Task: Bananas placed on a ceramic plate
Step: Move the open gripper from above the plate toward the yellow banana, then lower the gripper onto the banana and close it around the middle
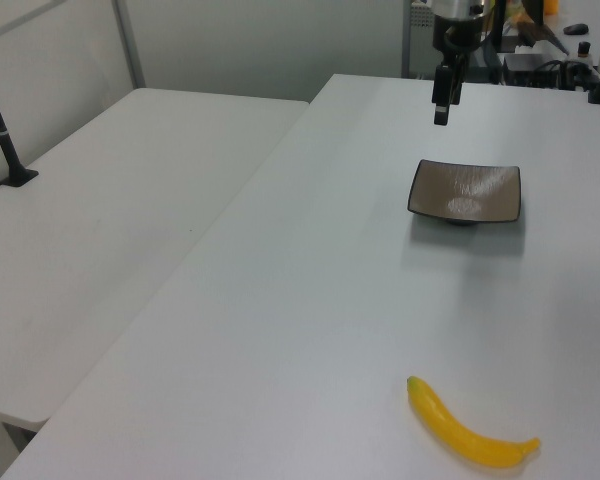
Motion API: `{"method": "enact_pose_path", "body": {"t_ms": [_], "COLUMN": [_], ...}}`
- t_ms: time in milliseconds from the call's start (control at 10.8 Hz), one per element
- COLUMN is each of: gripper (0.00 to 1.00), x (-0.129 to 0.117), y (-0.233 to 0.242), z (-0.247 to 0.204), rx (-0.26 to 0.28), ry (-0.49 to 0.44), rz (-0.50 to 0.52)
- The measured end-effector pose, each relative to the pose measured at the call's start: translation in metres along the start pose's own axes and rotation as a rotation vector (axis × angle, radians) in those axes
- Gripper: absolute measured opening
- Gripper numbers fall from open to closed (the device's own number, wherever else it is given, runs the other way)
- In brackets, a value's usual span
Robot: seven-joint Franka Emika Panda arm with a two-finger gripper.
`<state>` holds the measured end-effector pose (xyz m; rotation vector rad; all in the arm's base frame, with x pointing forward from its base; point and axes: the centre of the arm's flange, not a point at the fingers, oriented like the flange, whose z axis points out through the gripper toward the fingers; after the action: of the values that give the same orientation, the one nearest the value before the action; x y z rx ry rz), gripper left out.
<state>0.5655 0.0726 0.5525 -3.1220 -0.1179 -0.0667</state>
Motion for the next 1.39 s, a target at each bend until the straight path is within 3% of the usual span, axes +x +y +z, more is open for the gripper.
{"method": "enact_pose_path", "body": {"t_ms": [462, 739, 1386], "gripper": [1.00, 1.00, 1.00], "x": [0.004, 0.004, -0.027], "y": [-0.004, -0.014, -0.152], "z": [0.013, 0.017, 0.039], "rx": [0.006, 0.045, 0.046], "ry": [-0.021, -0.031, -0.093], "rz": [-0.003, 0.049, 0.151]}}
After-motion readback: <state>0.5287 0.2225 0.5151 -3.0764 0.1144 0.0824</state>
